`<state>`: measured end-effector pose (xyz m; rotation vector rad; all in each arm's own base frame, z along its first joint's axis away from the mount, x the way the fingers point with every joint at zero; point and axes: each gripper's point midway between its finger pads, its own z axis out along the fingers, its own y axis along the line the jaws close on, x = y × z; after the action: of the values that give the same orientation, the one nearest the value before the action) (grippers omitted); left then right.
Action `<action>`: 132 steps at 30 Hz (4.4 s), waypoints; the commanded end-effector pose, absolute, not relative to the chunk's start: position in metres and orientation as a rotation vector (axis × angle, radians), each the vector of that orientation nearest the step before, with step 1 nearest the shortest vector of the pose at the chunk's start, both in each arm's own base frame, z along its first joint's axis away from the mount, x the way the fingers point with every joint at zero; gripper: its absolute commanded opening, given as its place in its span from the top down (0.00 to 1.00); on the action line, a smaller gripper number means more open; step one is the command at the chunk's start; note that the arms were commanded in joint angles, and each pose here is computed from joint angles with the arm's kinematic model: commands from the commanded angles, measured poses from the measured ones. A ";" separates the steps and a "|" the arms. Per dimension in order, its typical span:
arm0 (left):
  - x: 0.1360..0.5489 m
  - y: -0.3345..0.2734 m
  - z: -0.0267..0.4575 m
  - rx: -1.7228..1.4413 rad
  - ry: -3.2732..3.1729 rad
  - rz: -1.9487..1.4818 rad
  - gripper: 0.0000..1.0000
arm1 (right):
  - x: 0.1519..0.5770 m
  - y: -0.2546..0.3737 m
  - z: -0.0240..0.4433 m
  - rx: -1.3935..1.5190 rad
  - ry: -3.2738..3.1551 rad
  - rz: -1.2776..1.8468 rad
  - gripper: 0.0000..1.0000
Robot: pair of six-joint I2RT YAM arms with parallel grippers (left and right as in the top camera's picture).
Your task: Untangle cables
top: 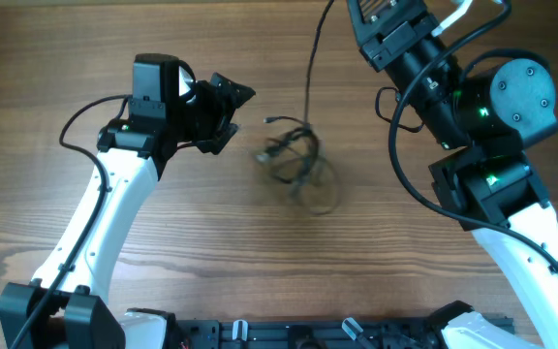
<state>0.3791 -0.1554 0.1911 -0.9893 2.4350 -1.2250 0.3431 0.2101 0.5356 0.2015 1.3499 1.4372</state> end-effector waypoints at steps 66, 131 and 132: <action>0.379 -0.159 0.248 -0.472 2.314 -1.464 0.00 | 0.333 0.151 0.580 0.356 1.115 1.189 0.95; 0.383 0.169 0.262 -1.422 1.633 -0.117 0.96 | 0.375 0.052 0.384 0.854 1.614 0.157 0.95; 0.378 0.176 0.261 -1.441 1.622 -0.083 0.96 | 0.375 0.052 0.384 0.854 1.615 0.157 0.95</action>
<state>0.3971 0.1413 0.2481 -1.3437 1.7563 -0.2276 0.3796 0.0680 0.3761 0.8035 1.6783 0.2253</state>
